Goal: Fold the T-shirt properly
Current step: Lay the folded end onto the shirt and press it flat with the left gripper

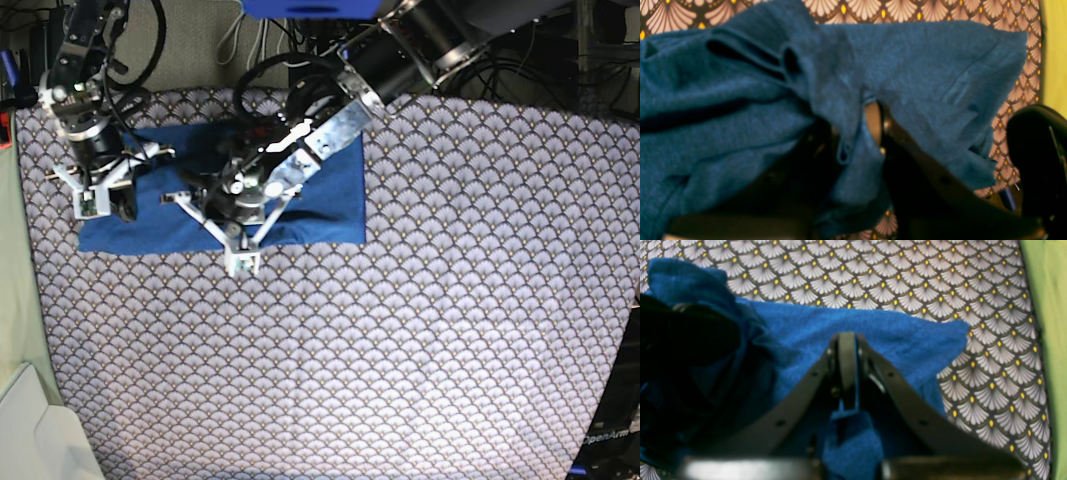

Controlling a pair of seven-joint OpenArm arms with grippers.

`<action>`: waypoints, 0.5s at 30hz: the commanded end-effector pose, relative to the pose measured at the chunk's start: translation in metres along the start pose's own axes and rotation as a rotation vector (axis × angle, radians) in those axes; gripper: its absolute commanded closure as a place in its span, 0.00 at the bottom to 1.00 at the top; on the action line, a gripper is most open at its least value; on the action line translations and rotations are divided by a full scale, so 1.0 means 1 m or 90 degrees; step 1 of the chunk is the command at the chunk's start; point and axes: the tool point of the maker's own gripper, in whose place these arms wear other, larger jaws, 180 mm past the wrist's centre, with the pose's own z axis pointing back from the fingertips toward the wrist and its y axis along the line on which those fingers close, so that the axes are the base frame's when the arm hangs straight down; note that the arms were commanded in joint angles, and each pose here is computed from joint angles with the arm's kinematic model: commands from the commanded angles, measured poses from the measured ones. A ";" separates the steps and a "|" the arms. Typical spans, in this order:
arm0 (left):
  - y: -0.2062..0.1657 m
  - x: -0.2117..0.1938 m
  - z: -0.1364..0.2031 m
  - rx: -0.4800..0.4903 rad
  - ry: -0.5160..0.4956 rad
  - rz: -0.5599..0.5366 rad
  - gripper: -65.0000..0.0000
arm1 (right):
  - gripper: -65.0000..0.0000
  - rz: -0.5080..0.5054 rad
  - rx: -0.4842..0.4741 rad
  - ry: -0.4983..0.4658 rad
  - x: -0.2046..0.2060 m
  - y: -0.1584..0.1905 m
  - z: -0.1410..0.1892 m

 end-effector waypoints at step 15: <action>-0.068 -0.009 0.022 -0.156 0.095 0.093 0.06 | 1.00 0.006 -0.001 -0.039 0.018 -0.002 0.002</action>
